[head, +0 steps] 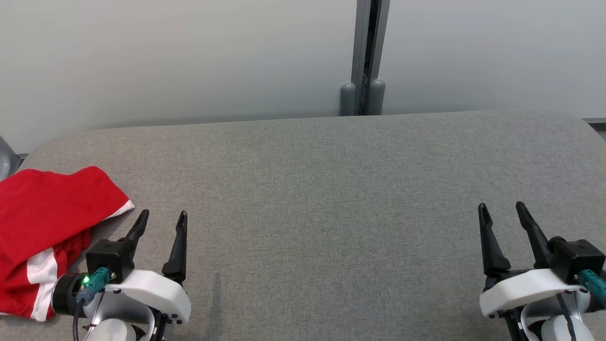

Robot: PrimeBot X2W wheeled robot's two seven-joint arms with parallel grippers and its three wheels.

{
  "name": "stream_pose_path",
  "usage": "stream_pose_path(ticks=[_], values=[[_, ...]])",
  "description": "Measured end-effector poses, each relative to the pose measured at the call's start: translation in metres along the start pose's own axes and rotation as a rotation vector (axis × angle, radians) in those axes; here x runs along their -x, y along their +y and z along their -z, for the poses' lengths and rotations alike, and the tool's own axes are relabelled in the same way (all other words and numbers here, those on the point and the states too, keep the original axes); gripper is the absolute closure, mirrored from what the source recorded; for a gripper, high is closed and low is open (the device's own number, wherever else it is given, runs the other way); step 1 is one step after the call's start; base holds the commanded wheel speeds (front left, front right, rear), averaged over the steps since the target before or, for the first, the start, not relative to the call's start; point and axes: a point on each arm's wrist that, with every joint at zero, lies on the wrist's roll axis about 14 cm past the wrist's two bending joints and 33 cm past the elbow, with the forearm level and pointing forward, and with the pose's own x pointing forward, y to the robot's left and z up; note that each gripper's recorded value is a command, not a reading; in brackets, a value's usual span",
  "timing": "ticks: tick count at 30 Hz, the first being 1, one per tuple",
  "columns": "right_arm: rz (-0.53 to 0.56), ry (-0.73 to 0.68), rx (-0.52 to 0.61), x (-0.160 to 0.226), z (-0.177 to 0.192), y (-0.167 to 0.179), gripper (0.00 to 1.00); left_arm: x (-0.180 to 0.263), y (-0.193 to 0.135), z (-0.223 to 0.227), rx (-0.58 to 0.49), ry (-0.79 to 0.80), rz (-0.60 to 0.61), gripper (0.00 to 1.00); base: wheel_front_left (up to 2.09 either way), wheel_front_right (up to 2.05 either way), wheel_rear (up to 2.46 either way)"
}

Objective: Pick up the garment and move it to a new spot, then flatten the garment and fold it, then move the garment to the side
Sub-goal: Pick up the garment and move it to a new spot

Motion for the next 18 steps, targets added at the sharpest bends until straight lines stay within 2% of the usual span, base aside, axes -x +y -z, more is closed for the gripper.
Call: stream_pose_path(ticks=[18], values=[[-0.008,0.011,-0.01,-0.0042,0.0017,0.0033,0.0,0.0019,0.0023,-0.0002,0.015,-0.001,-0.014,0.0,0.0,0.0,0.0]])
